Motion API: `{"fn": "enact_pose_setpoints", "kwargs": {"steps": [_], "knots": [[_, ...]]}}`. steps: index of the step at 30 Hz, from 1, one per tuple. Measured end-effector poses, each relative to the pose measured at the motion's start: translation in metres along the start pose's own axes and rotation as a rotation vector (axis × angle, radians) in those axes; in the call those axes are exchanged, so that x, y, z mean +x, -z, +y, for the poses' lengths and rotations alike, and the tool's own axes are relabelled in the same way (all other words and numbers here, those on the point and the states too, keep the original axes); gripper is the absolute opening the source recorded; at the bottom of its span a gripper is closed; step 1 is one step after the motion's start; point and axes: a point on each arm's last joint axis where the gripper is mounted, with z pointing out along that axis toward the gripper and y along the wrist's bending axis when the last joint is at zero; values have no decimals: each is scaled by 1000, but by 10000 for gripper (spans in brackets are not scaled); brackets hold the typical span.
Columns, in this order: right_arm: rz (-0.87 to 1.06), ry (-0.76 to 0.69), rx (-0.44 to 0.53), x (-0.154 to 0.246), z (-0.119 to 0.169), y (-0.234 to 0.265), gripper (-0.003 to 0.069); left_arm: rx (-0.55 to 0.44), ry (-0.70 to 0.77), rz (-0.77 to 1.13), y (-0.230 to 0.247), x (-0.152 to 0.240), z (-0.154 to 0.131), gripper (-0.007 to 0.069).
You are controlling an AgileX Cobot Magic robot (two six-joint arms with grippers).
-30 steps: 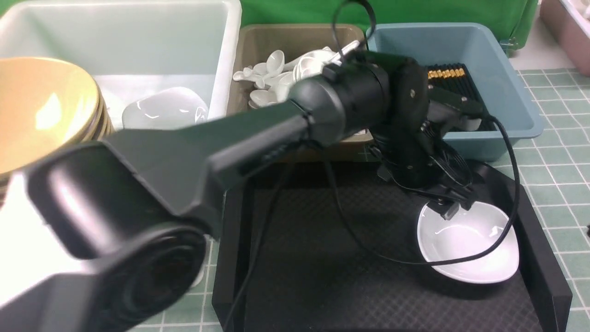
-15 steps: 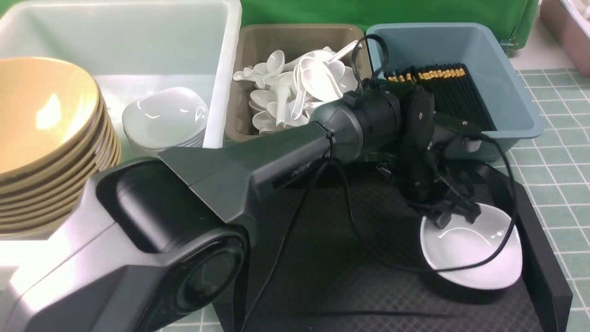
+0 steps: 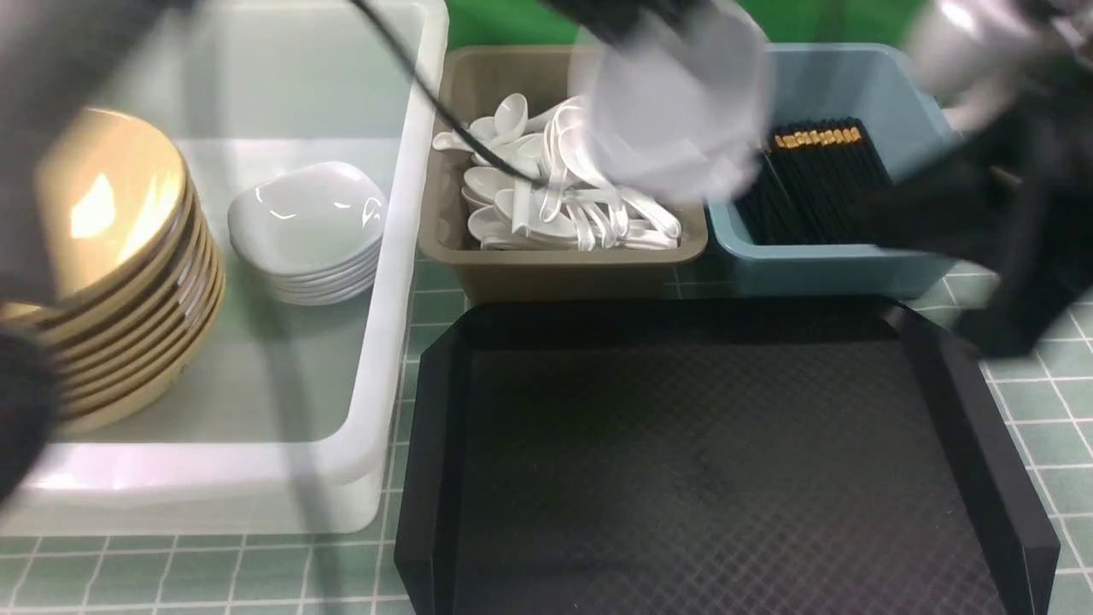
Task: On blue table put chopsticks spoon bowls plates into blue grey white boxes.
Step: 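Place the white bowl into the white bin with the other dishes with the left gripper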
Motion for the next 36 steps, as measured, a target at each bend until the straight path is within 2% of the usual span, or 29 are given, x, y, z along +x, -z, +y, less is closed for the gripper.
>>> {"fn": "enact_pose_setpoints", "kwargs": {"steps": [1, 4, 8, 12, 13, 22, 28, 36], "knots": [[-14, 31, -26, -16, 1, -9, 47, -57, 51, -22, 25, 6, 25, 6], [-38, 96, -80, -47, 12, -29, 47, -163, 167, -18, 60, 30, 74, 6], [-71, 184, -149, -75, 36, -46, 47, -267, 294, 47, 85, 70, 119, 6], [-78, 246, -196, -90, 56, -63, 47, -291, 406, 101, 81, 104, 147, 6], [-62, 267, -213, -91, 63, -73, 47, -282, 461, 93, 68, 116, 160, 6], [27, 292, -222, -85, 66, -84, 47, -194, 535, -6, -2, 124, 185, 6], [90, 310, -212, -80, 64, -83, 47, -185, 513, 93, -52, 145, 198, 6], [102, 325, -162, -79, 59, -84, 48, -175, 487, 161, -65, 154, 200, 6]]}}
